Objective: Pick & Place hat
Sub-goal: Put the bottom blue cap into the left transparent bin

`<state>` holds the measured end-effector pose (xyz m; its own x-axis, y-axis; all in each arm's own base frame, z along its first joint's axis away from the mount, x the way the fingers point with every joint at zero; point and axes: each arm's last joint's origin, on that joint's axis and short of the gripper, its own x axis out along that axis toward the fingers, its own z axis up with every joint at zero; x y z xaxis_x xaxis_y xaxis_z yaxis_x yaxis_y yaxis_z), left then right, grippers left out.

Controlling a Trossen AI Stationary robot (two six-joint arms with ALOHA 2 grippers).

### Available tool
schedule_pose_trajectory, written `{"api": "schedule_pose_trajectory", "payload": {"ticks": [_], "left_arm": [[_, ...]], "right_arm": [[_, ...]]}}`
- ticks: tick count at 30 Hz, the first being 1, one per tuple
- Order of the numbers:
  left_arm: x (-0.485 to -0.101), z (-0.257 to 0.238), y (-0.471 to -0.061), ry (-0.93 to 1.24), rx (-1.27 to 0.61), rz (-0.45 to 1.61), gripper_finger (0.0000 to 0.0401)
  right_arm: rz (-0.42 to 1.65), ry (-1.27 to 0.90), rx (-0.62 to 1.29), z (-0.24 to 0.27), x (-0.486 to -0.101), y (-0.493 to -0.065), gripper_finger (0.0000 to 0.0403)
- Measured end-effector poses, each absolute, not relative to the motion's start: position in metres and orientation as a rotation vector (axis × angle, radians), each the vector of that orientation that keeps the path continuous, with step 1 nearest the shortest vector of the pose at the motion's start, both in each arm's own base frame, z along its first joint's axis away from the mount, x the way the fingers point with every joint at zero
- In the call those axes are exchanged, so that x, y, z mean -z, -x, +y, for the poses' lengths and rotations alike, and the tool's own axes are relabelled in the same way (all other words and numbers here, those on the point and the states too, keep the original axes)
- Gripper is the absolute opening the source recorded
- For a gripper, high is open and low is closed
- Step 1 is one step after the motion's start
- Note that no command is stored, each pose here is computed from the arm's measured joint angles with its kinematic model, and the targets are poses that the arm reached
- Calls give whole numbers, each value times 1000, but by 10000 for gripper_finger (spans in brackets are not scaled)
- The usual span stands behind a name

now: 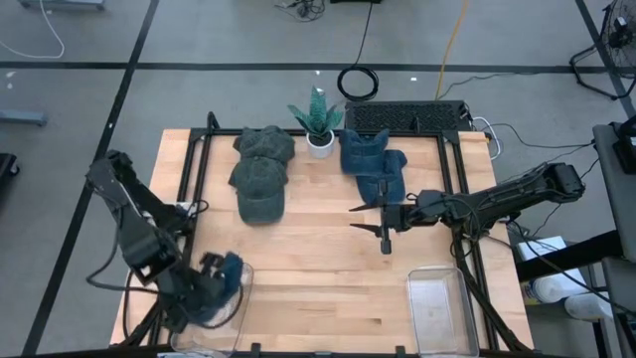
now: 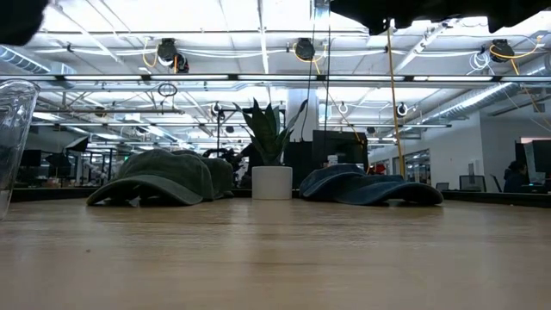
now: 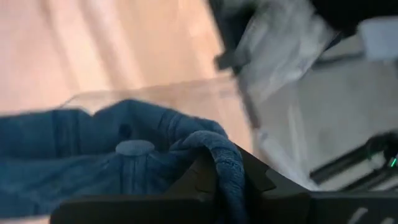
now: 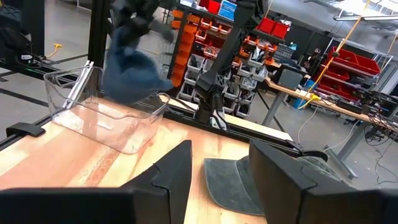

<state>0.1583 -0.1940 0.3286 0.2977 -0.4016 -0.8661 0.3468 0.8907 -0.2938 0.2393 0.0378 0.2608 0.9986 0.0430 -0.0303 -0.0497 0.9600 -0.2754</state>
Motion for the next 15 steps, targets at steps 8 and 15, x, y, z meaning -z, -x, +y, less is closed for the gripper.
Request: {"api": "schedule_pose_trajectory", "payload": {"ticks": [8, 15], "left_arm": [[-292, -218, -167, 254, 570, 1008, 19], [-259, -213, -158, 268, 467, 1108, 32]], "right_arm": [[10, 276, -45, 38, -262, -239, 145], [17, 236, -48, 38, -262, -239, 143]]}}
